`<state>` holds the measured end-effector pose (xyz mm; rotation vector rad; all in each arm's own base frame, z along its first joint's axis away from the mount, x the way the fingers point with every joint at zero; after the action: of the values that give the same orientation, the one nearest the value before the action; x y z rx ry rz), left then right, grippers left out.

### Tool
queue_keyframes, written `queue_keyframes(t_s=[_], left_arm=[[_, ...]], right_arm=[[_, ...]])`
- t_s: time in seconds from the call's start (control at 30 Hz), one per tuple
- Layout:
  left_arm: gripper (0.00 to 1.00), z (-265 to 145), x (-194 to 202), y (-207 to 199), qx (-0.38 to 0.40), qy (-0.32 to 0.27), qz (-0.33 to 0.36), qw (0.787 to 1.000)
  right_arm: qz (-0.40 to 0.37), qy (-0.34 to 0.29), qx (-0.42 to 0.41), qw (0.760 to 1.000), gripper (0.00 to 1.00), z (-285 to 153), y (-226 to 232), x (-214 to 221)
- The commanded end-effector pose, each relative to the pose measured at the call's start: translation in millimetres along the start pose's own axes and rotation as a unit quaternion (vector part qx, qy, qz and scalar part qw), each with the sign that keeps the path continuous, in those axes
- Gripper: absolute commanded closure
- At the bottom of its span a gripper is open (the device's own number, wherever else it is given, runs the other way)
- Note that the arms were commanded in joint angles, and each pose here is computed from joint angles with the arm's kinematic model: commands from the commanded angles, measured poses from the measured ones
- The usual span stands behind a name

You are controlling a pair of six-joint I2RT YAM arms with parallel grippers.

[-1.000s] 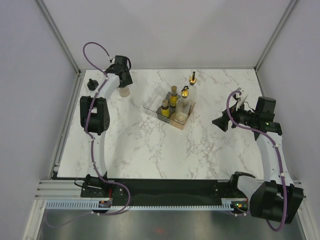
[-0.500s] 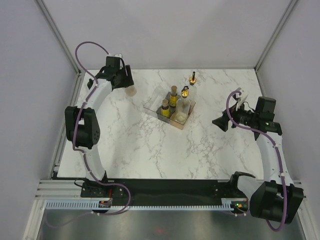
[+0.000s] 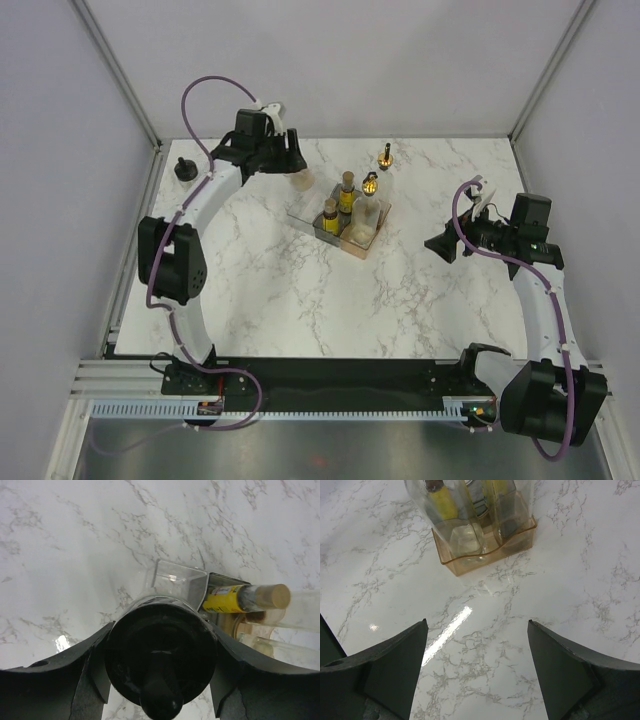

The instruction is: Organize the condiment bottles

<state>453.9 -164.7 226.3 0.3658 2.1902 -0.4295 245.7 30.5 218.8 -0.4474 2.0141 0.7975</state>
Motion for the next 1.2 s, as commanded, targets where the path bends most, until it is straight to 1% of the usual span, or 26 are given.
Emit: queue_keyframes(t_s=[0.0,0.13,0.23,0.27,0.33,0.67,0.97,1.07,1.1,1.13,1.17], left_arm=[[0.98,-2,-36,-21,0.044,-0.059,0.039,0.997],[0.98,8,-37,-32,0.058,-0.056,0.046,0.996],[0.98,19,-35,-35,0.063,-0.044,0.044,0.996],[0.98,28,-28,-35,0.065,-0.032,0.041,0.997],[0.98,32,-31,-37,0.067,-0.032,0.041,0.996],[0.98,56,-25,-41,0.071,-0.012,0.034,0.997],[0.97,76,-5,-36,0.056,0.013,0.038,0.998],[0.92,83,1,-36,0.043,0.020,0.049,0.998],[0.88,86,4,-36,0.039,0.023,0.057,0.997],[0.79,88,6,-37,0.035,0.025,0.062,0.997],[0.75,89,7,-35,0.024,0.026,0.065,0.997]], right_arm=[[-0.023,-0.008,-0.007,1.000,0.10,-1,1,-8],[-0.023,-0.008,-0.007,1.000,0.10,-1,1,-9],[-0.024,-0.009,-0.007,1.000,0.10,-1,2,-9],[-0.024,-0.009,-0.007,1.000,0.10,-1,2,-9],[-0.025,-0.009,-0.007,1.000,0.10,-1,2,-9],[-0.024,-0.008,-0.007,1.000,0.10,-1,2,-9],[-0.024,-0.007,-0.008,1.000,0.10,-1,2,-9],[-0.024,-0.007,-0.007,1.000,0.10,-1,2,-9],[-0.024,-0.007,-0.007,1.000,0.10,-1,2,-9],[-0.024,-0.007,-0.007,1.000,0.10,-1,2,-9],[-0.024,-0.007,-0.007,1.000,0.10,-1,2,-9]])
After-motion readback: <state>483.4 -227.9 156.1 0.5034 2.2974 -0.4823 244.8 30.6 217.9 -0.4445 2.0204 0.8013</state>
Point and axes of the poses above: each gripper's point midway between its finger pads, its own z axis out along the fingers, its own y axis along the line the jaws close on, x = y × z, the point moved 6 cm from there along -z, back along the fingers, and after that the axes turned 11 degrees about z, right-handed, at the moved point
